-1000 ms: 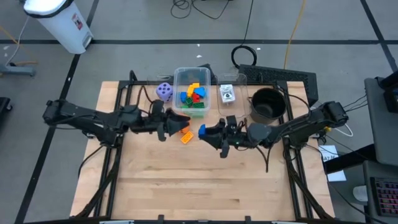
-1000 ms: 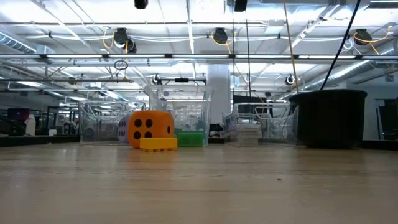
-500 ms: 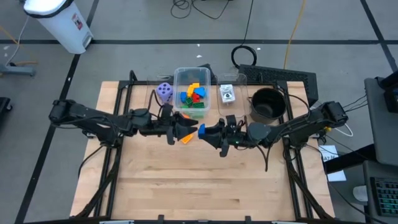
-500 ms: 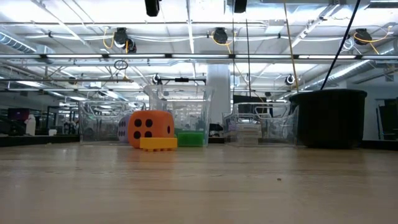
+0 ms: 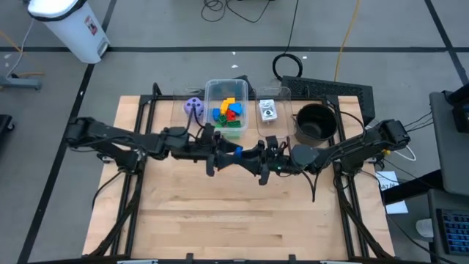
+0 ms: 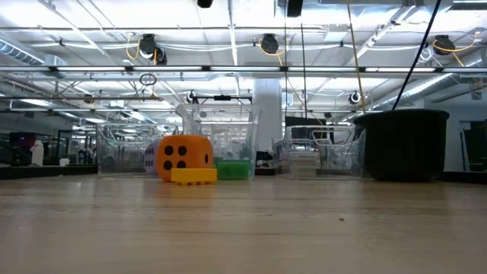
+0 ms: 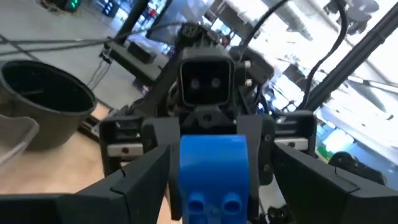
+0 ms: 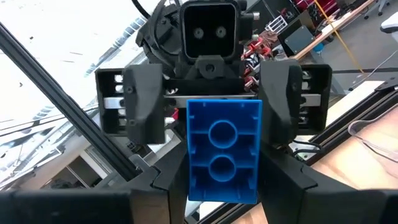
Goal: Pick & Place Toys
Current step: Put the blue four stud game piece into the middle transparent bin, then put the orange die into the left transparent bin
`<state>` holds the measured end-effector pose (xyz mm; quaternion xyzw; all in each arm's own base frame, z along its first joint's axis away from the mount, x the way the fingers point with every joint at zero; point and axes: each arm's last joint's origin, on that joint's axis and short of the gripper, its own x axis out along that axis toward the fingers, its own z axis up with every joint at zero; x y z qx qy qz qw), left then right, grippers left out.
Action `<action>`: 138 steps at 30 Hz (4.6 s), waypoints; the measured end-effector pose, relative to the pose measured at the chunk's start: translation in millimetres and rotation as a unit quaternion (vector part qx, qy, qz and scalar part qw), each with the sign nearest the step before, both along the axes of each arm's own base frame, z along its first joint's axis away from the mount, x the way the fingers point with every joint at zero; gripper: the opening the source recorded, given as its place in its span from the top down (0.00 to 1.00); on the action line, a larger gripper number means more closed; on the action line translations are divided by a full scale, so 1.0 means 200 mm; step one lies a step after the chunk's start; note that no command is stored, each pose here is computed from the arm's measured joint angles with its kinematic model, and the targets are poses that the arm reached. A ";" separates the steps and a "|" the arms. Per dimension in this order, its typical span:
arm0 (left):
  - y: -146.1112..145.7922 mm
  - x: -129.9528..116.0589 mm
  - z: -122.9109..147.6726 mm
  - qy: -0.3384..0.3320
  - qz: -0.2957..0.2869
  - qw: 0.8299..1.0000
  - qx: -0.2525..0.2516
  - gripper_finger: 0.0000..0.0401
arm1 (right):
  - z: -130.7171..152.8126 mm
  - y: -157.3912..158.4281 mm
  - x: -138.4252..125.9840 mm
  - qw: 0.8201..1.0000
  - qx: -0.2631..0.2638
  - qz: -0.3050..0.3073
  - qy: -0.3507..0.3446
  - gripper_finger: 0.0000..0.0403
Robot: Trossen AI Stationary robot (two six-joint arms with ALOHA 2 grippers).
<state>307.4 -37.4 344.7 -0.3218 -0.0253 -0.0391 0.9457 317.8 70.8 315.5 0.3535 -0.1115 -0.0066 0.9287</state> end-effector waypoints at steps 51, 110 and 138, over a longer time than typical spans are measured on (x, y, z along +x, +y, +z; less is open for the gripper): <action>0.10 0.06 0.12 0.033 -0.036 0.996 0.077 0.61 | -0.01 -0.03 0.01 0.999 -0.013 0.046 0.010 0.42; 1.40 0.41 -0.65 0.615 -0.061 0.774 0.139 0.57 | -0.40 -0.37 -0.07 0.893 -0.073 0.015 0.444 0.44; 1.23 0.33 -0.02 0.566 -0.038 0.818 0.097 0.50 | -0.39 -0.36 -0.08 0.885 -0.128 0.098 0.436 0.44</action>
